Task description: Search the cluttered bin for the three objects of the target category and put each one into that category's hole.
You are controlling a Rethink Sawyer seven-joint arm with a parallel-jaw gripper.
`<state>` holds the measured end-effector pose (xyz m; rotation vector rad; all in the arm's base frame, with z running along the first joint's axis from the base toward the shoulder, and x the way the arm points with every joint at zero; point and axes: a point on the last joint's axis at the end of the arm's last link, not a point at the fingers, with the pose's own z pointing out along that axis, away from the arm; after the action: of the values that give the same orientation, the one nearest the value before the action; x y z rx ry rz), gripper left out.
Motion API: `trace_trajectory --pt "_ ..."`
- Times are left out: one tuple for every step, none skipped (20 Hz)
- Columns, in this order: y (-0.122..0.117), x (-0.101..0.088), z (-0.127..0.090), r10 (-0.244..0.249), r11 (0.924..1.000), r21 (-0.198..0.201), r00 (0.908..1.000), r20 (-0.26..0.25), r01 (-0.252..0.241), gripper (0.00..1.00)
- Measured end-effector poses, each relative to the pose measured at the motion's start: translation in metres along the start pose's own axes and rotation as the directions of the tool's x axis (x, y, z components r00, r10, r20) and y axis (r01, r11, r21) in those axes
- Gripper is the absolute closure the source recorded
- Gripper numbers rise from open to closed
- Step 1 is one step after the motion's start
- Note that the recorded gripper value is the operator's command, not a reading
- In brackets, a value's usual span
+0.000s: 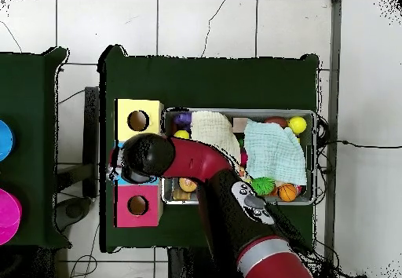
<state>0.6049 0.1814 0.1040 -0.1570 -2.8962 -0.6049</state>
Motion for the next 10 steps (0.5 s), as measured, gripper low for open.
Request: trace_trajectory --pt "0.0000 -0.0002 0.0000 -0.001 1.0000 0.000 1.0000 0.000 0.001 1.00" --pt "-0.0005 -0.0014 0.0003 -0.004 1.0000 0.003 1.0000 0.003 0.004 1.00" --pt "-0.0009 -0.0020 0.0003 -0.005 1.0000 0.005 1.0000 0.004 0.005 1.00" --pt "-0.0015 -0.0027 0.0003 -0.006 1.0000 0.007 1.0000 0.006 0.006 1.00" --pt "-0.0017 -0.0031 0.0002 -0.006 1.0000 0.008 1.0000 0.007 0.006 1.00" --pt "-0.0018 -0.0036 0.0002 -0.006 1.0000 0.008 1.0000 0.007 0.006 1.00" --pt "-0.0017 -0.0037 0.0003 -0.006 1.0000 0.008 1.0000 0.008 0.006 1.00" --pt "-0.0016 -0.0041 0.0002 -0.006 0.9999 0.008 1.0000 0.008 0.006 1.00" --pt "-0.0016 -0.0042 0.0002 -0.006 0.9999 0.009 0.9999 0.008 0.006 1.00" --pt "-0.0016 -0.0040 0.0003 -0.006 0.9999 0.010 1.0000 0.007 0.006 1.00"
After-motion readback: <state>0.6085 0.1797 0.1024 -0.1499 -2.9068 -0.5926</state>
